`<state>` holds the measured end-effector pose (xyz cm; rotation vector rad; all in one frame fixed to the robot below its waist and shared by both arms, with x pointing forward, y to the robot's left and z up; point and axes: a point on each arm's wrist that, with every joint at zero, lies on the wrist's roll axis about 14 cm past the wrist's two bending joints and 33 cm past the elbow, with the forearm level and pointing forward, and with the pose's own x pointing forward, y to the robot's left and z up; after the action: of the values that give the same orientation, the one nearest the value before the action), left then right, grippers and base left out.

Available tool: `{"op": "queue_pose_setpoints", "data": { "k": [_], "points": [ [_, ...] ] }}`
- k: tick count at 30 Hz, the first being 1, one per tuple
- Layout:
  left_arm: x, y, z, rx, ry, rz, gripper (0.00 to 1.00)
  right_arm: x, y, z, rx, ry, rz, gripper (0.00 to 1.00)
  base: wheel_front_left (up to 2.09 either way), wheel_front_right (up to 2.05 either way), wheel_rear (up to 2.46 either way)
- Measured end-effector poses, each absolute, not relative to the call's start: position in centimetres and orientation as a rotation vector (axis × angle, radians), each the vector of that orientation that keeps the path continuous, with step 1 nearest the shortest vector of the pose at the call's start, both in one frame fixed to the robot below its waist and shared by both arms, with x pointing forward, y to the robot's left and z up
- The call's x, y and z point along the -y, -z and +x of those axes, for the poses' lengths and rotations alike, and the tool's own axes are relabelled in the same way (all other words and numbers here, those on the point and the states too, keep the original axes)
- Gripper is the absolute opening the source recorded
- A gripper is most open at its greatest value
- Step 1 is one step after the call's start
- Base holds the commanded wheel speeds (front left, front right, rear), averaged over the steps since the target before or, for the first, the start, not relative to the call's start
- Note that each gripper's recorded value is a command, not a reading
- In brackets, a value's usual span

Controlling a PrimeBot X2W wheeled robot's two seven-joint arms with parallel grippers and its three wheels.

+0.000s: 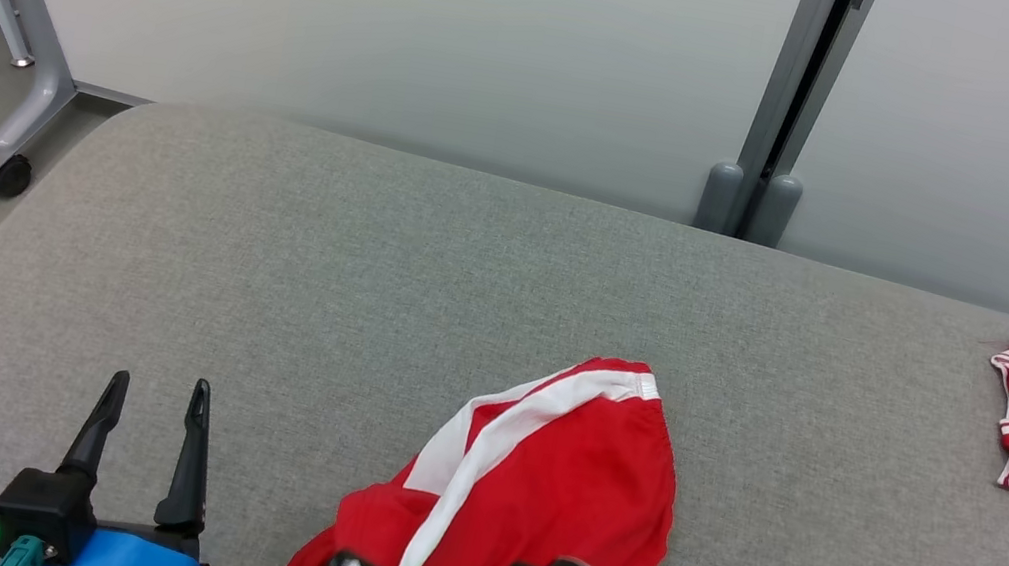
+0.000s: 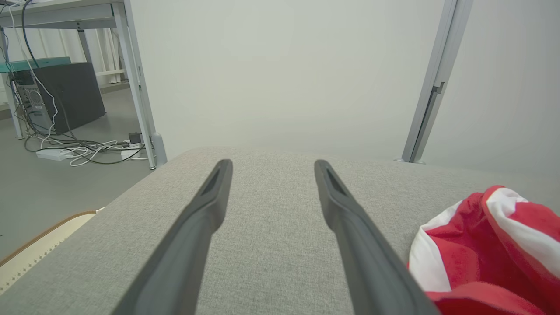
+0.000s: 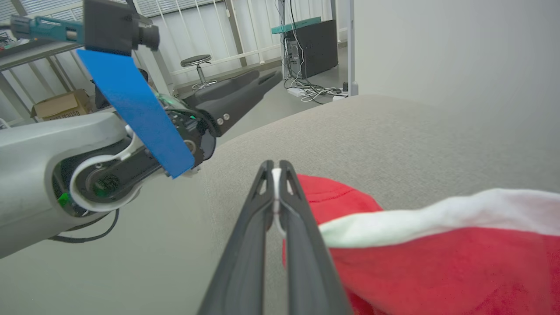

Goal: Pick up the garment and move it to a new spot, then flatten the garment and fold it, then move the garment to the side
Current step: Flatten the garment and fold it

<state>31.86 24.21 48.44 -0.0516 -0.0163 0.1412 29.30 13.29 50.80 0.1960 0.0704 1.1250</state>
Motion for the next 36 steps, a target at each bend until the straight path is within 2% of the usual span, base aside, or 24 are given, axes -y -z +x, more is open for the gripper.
{"op": "queue_pose_setpoints", "data": {
  "k": [4,5,6,7,11,15,19,24,28,36],
  "points": [
    [-24.4,-48.4,31.7,0.017,-0.147,-0.052,1.00,-15.0,-48.3,24.2,-0.174,-1.268,0.175,0.00,0.00,0.00,0.00],
    [-24.3,-48.4,31.7,0.017,-0.147,-0.053,1.00,-15.2,-47.7,23.2,-0.199,-1.291,0.170,0.26,0.00,0.00,0.00],
    [-24.4,-48.4,31.6,0.016,-0.148,-0.053,1.00,-15.2,-47.1,22.5,-0.219,-1.308,0.165,0.87,0.00,0.00,0.00],
    [-24.3,-48.4,31.6,0.016,-0.147,-0.054,1.00,-15.2,-46.7,22.1,-0.239,-1.316,0.160,1.00,0.00,0.00,0.00],
    [-24.1,-48.2,31.7,0.011,-0.144,-0.056,1.00,-14.5,-46.6,23.8,-0.240,-1.259,0.164,1.00,0.00,0.00,0.00],
    [-24.0,-48.4,31.8,0.016,-0.141,-0.055,1.00,-12.7,-48.8,29.1,-0.147,-1.113,0.170,1.00,0.00,0.00,0.00],
    [-23.7,-48.5,32.1,0.020,-0.133,-0.055,1.00,-9.4,-49.9,34.5,-0.066,-0.963,0.090,1.00,0.00,0.00,0.00],
    [-23.6,-48.2,32.1,0.010,-0.131,-0.060,1.00,-5.6,-50.1,39.5,-0.041,-0.840,-0.022,1.00,0.00,0.00,0.00],
    [-23.8,-47.9,31.9,-0.001,-0.140,-0.062,1.00,-4.7,-49.3,41.7,-0.076,-0.800,-0.078,1.00,0.00,0.00,0.00],
    [-24.8,-47.6,31.6,-0.014,-0.174,-0.057,1.00,-3.4,-45.4,43.8,-0.217,-0.771,-0.173,1.00,0.00,0.00,0.00]
  ]
}}
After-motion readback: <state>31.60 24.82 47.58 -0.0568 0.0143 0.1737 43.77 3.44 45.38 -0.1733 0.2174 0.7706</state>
